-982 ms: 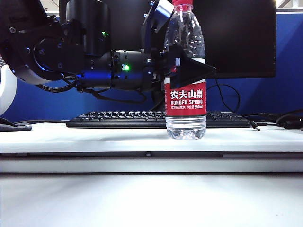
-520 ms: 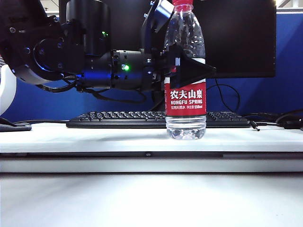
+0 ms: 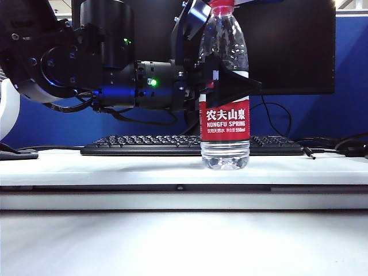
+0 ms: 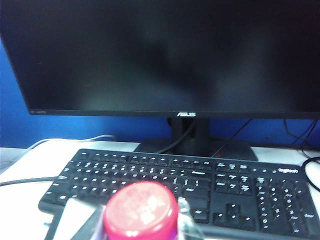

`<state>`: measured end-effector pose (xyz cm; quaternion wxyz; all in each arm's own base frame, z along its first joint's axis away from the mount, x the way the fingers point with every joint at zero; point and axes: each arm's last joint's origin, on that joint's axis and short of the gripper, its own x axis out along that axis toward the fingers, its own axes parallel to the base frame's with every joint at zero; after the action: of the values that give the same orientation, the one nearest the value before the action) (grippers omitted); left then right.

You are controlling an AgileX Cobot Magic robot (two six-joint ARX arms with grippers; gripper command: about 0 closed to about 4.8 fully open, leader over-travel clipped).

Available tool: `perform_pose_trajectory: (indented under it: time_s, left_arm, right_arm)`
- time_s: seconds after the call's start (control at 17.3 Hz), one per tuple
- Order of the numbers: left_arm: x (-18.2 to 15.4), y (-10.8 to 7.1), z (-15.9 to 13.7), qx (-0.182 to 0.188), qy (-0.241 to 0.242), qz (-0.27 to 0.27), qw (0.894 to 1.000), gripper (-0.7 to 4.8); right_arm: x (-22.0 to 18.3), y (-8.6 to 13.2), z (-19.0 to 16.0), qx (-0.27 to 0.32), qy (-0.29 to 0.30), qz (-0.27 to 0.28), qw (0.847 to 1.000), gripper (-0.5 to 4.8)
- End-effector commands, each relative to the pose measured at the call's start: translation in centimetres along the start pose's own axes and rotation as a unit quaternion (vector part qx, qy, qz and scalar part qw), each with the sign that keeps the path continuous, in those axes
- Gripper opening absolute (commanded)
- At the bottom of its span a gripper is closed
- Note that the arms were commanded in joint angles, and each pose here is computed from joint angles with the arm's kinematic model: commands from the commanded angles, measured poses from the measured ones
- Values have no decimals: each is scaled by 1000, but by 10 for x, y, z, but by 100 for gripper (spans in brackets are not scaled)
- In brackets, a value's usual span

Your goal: Unscrew the cap from the plastic bottle on the table.

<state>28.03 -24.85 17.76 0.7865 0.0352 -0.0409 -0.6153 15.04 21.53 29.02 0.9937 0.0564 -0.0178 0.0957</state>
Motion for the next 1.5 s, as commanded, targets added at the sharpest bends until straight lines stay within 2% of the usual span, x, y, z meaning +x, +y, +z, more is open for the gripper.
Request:
perform_pose_trajectory:
  time_s: [0.06,0.29,0.4,0.52,0.87,0.98,1.1,1.21,1.5]
  left_arm:
    - [0,-1,-5,-7,16,-2,1000,295]
    - [0,-1,-5,-7,16,-2,1000,295]
    - [0,-1,-5,-7,16,-2,1000,295]
    - [0,-1,-5,-7,16,-6,1000,295]
    - [0,-1,-5,-8,17,-7,1000,295]
    - [0,-2,-6,-10,19,-14,1000,295]
    - [0,-2,-6,-11,20,-16,1000,295]
    - [0,-2,-6,-12,21,-16,1000,295]
    - [0,-2,-7,-12,21,-16,1000,295]
  right_arm:
    - [3,-2,3,29,-6,8,1000,155]
    - [5,-1,3,24,0,55,998,155]
    - [1,-2,3,7,24,104,994,147]
    - [-3,-6,5,-5,38,110,993,147]
    - [1,-41,21,-7,69,191,979,147]
    - [11,-58,20,7,93,250,964,147]
    - [17,-68,20,11,100,282,954,147]
    - [24,-84,21,22,109,335,936,147]
    - [32,-117,23,46,129,413,900,147]
